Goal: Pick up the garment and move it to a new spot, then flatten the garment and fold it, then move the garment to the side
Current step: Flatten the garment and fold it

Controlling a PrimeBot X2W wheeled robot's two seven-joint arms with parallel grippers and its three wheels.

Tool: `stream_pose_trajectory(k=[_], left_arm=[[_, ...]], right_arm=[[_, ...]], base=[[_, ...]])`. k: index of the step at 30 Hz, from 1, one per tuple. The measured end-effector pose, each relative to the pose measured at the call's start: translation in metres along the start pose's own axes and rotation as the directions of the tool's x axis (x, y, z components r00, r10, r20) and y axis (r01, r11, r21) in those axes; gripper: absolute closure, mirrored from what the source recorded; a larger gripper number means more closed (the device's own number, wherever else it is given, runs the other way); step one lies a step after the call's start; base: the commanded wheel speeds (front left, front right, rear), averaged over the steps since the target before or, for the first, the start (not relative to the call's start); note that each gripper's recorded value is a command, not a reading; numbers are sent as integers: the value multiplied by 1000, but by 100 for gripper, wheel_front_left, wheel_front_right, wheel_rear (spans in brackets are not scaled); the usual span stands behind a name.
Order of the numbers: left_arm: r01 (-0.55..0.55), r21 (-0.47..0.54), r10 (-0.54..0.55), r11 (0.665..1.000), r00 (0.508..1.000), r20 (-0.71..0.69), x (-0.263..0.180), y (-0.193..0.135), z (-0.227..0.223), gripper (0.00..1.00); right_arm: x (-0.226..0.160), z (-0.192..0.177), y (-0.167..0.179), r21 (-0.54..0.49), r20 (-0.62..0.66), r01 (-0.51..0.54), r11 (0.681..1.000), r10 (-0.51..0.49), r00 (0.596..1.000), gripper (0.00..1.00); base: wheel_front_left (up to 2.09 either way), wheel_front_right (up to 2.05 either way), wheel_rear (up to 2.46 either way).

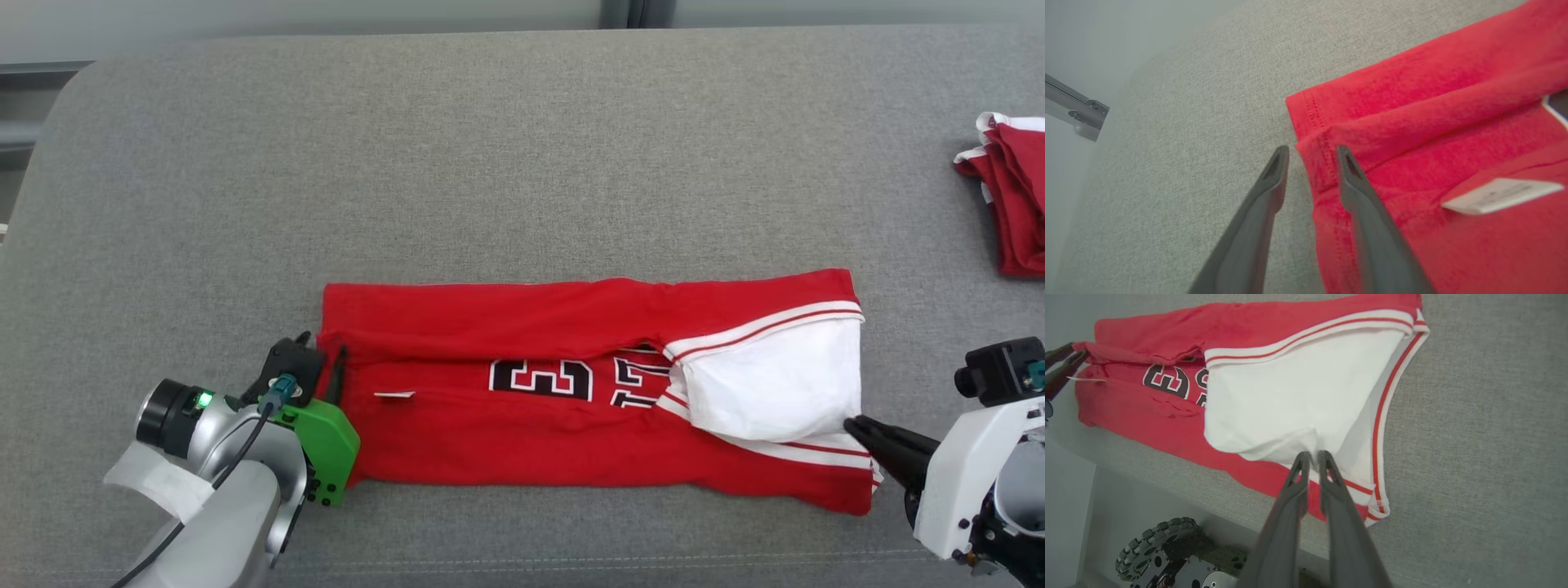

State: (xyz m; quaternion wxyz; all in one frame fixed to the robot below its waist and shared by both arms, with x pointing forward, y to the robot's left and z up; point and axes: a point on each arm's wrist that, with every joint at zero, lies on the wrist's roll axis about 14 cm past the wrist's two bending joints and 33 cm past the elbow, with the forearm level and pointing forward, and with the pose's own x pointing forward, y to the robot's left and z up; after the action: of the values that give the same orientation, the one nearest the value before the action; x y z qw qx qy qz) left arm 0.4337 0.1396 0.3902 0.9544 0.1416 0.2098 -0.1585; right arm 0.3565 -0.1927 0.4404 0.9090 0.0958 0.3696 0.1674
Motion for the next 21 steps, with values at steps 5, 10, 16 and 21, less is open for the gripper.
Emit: stream_pose_trajectory(k=[5, 10, 16, 21], left_arm=[[-22, -35, 22, 999, 1000, 6, -6, 1, -4, 0], [-71, -86, 75, 994, 996, 45, -17, 8, 0, 0], [-142, -176, 169, 974, 973, 154, -34, 23, 19, 0], [-180, -265, 245, 947, 939, 241, -53, 32, 37, 0]], right_arm=[[2, -12, 5, 10, -15, -3, 1000, 3, 1000, 0], [0, -16, 11, 22, 7, -11, 1000, 10, 1000, 0], [-3, 1, 21, 22, 140, -21, 1000, 17, 990, 0], [-5, 16, 28, 24, 274, -12, 1000, 5, 962, 0]], base=[[0, 0, 0], [0, 0, 0], [0, 0, 0], [0, 0, 0]])
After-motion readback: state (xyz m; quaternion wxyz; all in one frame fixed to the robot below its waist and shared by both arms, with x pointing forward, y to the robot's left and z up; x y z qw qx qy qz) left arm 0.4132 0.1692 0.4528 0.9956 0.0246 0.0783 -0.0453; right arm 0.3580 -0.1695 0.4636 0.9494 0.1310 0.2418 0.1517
